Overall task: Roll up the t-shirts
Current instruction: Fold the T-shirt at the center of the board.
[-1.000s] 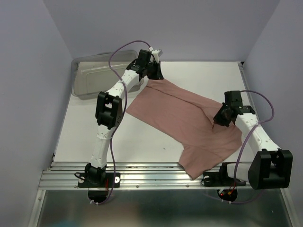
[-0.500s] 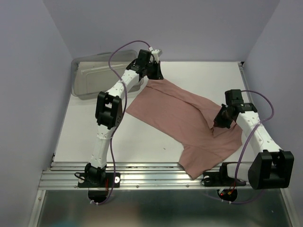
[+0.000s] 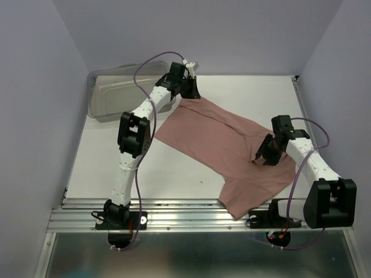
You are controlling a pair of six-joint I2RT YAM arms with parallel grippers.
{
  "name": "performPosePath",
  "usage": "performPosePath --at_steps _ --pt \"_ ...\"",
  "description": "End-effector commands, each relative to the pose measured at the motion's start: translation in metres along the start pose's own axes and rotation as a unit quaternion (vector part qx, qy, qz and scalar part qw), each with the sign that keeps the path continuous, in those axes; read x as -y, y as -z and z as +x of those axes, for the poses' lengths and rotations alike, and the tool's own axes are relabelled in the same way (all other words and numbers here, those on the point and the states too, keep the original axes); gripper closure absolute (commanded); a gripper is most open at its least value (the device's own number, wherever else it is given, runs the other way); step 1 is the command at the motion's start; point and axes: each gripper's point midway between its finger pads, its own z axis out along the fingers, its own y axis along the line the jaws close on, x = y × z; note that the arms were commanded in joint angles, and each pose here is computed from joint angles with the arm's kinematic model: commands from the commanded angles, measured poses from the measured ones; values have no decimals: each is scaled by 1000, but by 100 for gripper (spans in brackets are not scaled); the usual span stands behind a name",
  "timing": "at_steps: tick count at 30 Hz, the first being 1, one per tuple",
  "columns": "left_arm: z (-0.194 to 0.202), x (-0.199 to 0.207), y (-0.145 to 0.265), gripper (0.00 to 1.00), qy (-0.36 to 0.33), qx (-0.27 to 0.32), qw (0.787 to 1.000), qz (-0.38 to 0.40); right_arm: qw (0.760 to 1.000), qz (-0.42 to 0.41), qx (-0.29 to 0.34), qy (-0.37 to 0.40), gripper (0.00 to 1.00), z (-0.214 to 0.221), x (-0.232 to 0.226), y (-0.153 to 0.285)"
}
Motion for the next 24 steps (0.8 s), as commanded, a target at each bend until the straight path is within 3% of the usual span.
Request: performPosePath --at_steps 1,4,14,18,24 --pt "-7 2 -3 100 0 12 1000 10 995 36 92 -6 49 -42 2 21" --pt "-3 4 -10 100 2 11 1000 9 988 80 131 -24 47 -57 17 24" --pt "-3 -8 -11 100 8 17 999 -34 988 75 97 -88 52 -30 25 -1" --pt "-13 -30 -1 100 13 30 993 -111 987 73 95 -110 53 -22 28 -4" --pt "-14 -64 15 91 9 32 976 -216 986 60 107 -116 53 -25 24 0"
